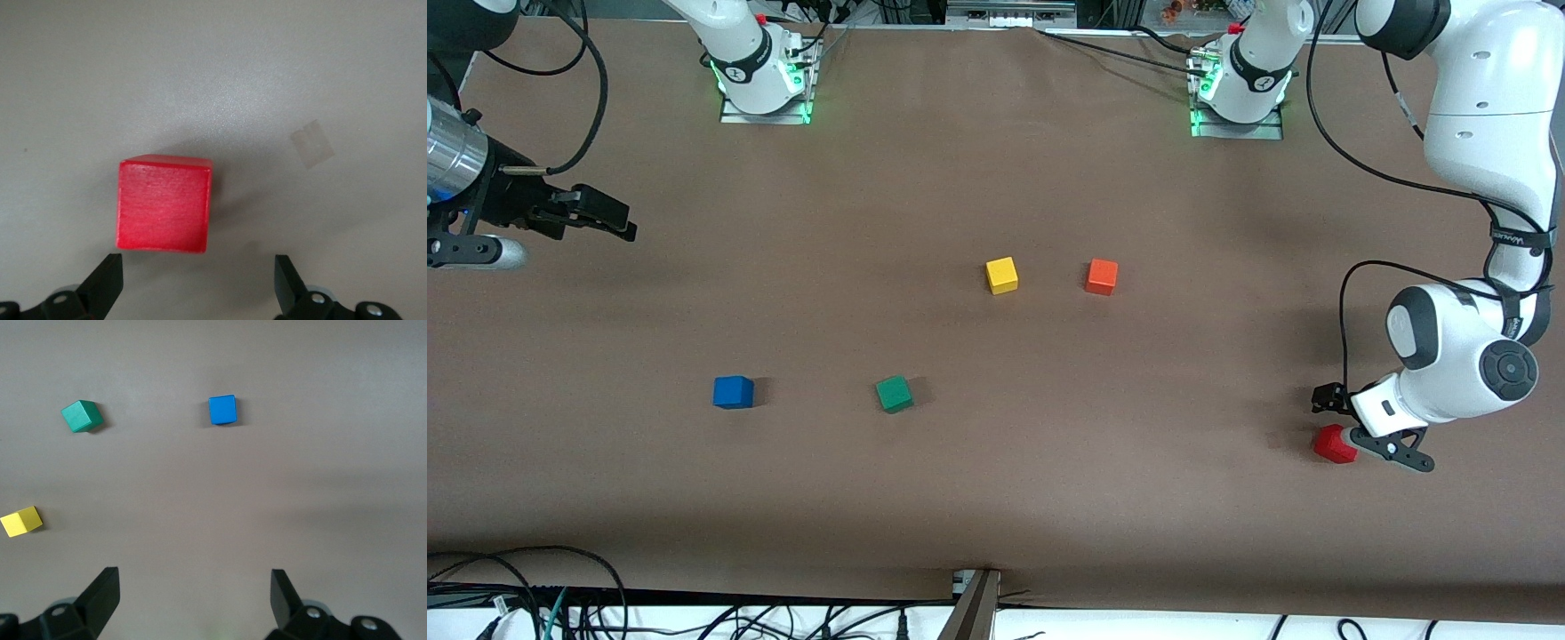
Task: Pass red block to right arm, stack on blue
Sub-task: 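Close the left gripper on the red cube and lift it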
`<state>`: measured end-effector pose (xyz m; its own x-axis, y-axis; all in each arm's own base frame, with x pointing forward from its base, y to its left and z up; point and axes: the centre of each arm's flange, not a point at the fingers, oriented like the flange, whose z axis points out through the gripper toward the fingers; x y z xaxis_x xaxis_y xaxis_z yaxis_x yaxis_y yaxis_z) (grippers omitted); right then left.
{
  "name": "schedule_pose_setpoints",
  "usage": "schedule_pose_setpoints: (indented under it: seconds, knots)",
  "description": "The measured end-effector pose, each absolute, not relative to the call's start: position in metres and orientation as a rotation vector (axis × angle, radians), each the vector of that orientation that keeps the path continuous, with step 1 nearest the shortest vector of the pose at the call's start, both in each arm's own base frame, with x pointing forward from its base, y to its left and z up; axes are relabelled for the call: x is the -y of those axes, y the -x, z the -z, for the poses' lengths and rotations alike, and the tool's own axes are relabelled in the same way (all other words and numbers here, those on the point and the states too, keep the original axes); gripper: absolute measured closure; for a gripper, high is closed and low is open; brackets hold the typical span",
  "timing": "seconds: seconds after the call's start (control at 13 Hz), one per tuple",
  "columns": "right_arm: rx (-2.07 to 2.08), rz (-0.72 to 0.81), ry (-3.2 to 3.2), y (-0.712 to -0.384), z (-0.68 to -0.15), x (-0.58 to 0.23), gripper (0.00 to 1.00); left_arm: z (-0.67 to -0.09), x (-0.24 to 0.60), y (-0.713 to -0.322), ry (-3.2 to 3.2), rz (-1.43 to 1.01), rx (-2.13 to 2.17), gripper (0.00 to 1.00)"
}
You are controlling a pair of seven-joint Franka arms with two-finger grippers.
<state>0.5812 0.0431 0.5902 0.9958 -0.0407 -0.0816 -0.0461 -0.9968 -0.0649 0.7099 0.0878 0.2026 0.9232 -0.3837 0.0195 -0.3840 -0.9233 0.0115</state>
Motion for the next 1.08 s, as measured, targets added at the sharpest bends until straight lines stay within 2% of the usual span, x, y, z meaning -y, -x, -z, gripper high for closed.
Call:
schedule_pose_setpoints:
  seconds: [1.08]
  knots:
    - [-0.065,-0.127,3.072,-0.583,-0.587,-0.044,0.00,-0.208,-0.089,-0.741,-3.080,-0.129,0.624,0.00]
